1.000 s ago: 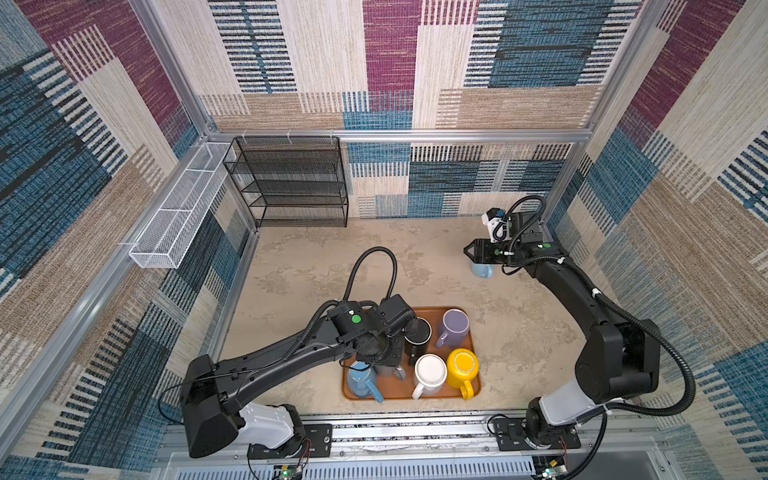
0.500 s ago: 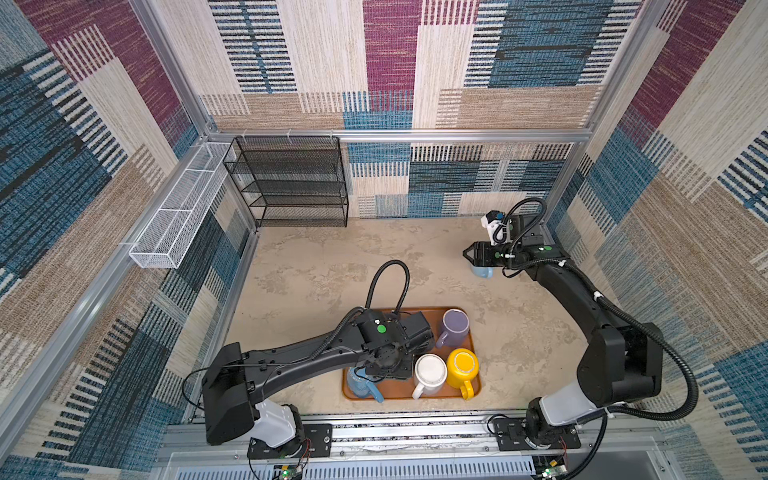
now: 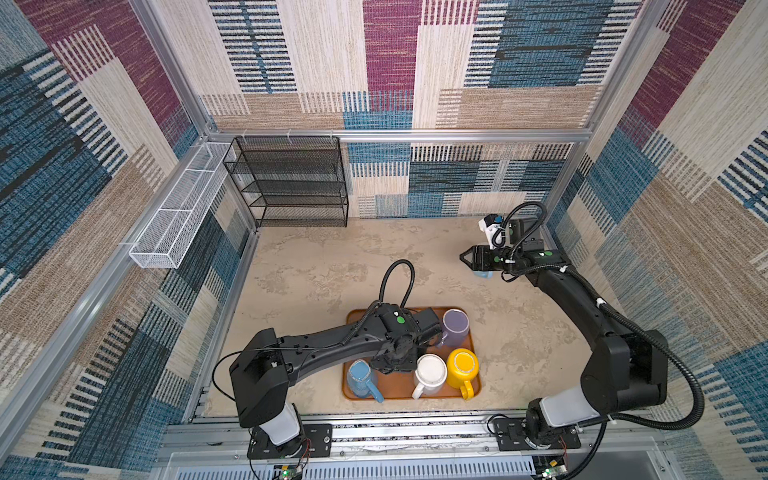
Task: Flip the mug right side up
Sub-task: 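Lower the left gripper over the upside-down grey mug on the tray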
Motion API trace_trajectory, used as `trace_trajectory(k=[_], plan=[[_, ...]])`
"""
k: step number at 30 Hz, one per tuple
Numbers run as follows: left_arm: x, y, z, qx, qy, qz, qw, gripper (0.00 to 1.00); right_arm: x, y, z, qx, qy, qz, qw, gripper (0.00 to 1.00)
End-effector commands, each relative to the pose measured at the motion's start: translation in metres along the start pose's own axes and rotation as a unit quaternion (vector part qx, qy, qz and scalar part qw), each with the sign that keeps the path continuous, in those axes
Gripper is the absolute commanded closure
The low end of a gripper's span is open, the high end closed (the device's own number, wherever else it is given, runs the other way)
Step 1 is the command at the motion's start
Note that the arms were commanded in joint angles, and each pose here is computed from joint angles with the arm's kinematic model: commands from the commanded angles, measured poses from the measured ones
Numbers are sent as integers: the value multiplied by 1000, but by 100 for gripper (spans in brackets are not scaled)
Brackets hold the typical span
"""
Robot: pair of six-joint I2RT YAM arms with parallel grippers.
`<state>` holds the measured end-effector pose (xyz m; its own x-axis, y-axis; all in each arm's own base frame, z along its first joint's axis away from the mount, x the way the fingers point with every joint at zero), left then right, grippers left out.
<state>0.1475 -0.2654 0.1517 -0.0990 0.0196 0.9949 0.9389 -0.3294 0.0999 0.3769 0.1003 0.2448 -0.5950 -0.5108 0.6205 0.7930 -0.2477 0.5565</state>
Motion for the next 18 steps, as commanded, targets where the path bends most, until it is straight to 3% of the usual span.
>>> trace_trajectory(k=[1,11,18], plan=[[-4,4,9,-12,27,-4,1000,62,2,5,3,5,2,-12,1000,36],[-16,13,39,-1,12,-2,1000,63,2,6,2,4,-5,-12,1000,36],[-6,18,50,-9,-3,-21,1000,63,5,6,2,2,-13,-16,1000,36]])
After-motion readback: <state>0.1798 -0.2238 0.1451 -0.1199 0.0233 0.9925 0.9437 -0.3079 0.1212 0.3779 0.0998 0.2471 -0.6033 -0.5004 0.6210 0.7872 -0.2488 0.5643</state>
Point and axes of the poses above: each gripper's point midway between its finger pads, its own x axis back along the fingers, its own z axis along the line the jaws close on, y = z × x, the point moved 5 cm from there along x, back along the fingers, and after that the axes turned 15 degrees about -x, right-handed, at the moved point
